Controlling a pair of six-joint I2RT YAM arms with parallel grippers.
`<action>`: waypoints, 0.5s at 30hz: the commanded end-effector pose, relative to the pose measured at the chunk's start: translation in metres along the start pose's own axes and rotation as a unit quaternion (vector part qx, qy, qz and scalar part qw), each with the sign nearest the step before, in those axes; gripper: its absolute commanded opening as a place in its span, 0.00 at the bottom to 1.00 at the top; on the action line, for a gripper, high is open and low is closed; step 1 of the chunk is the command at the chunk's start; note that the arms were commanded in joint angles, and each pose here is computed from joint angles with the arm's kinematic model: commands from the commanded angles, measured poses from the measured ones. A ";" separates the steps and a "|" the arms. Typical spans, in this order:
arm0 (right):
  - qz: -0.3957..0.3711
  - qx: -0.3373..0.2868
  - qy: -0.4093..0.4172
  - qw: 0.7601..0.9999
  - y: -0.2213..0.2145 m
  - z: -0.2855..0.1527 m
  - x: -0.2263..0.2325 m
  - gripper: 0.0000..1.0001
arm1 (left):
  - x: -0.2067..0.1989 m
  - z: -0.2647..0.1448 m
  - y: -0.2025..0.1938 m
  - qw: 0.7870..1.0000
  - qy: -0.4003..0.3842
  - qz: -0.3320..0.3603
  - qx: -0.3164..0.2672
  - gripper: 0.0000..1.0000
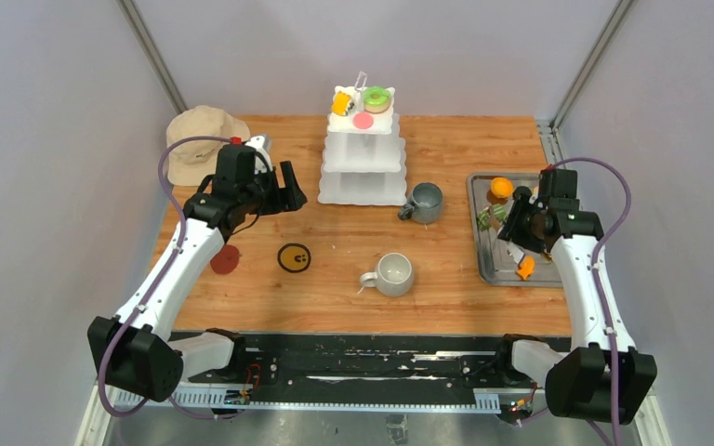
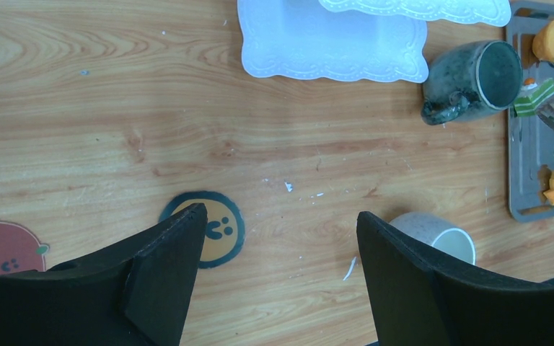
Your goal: Serve the afternoon tea
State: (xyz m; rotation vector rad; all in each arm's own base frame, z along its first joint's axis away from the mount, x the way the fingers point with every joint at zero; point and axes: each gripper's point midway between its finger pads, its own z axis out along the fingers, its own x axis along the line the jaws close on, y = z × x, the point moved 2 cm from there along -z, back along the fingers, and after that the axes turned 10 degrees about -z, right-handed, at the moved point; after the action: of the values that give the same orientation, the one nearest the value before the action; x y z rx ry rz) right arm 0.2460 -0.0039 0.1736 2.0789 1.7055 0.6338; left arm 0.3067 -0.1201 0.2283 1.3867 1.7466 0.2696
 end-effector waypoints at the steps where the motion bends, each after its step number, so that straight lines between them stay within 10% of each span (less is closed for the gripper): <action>1: 0.003 -0.025 0.004 1.000 0.011 -0.009 0.007 0.43 | -0.007 -0.003 0.005 1.000 -0.013 0.008 -0.009 0.81; 15: 0.017 -0.025 -0.014 0.999 0.020 0.012 0.021 0.43 | -0.005 0.002 0.004 1.000 -0.009 0.011 -0.005 0.80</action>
State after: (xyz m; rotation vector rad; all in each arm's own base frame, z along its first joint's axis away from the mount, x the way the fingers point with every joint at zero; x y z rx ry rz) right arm 0.2577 0.0126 0.1689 2.0962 1.6945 0.6483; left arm 0.3075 -0.1204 0.2263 1.3907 1.7512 0.2664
